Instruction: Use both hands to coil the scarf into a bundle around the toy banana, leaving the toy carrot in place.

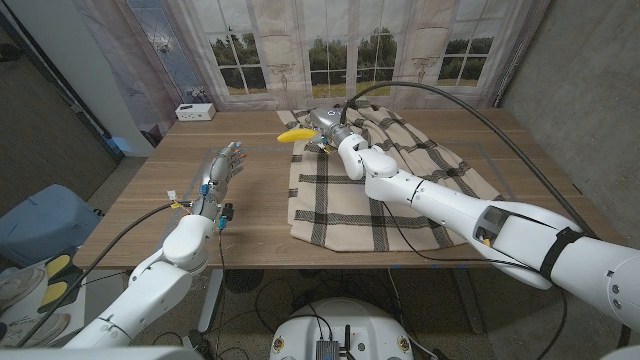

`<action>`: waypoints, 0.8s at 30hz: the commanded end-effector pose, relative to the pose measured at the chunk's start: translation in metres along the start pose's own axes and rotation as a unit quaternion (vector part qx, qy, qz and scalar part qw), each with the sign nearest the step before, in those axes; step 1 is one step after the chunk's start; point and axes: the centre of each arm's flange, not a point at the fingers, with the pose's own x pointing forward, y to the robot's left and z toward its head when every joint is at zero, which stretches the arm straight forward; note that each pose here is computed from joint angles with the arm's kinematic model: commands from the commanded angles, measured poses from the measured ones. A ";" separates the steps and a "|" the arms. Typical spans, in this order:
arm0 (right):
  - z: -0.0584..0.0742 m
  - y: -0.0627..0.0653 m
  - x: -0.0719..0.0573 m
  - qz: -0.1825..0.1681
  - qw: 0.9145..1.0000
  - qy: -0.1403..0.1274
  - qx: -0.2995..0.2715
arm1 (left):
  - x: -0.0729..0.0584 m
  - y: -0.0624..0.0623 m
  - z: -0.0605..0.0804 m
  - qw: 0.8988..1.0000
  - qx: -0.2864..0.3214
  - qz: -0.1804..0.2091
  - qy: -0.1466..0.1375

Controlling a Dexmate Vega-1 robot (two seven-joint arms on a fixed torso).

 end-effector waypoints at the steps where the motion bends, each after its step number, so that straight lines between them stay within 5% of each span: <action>1: -0.027 -0.003 -0.009 -0.015 0.998 0.056 0.014 | -0.003 -0.002 0.004 1.000 0.005 -0.005 -0.001; 24: -0.081 0.011 -0.030 -0.007 0.984 0.176 0.041 | 0.000 -0.005 0.006 1.000 0.008 -0.020 0.001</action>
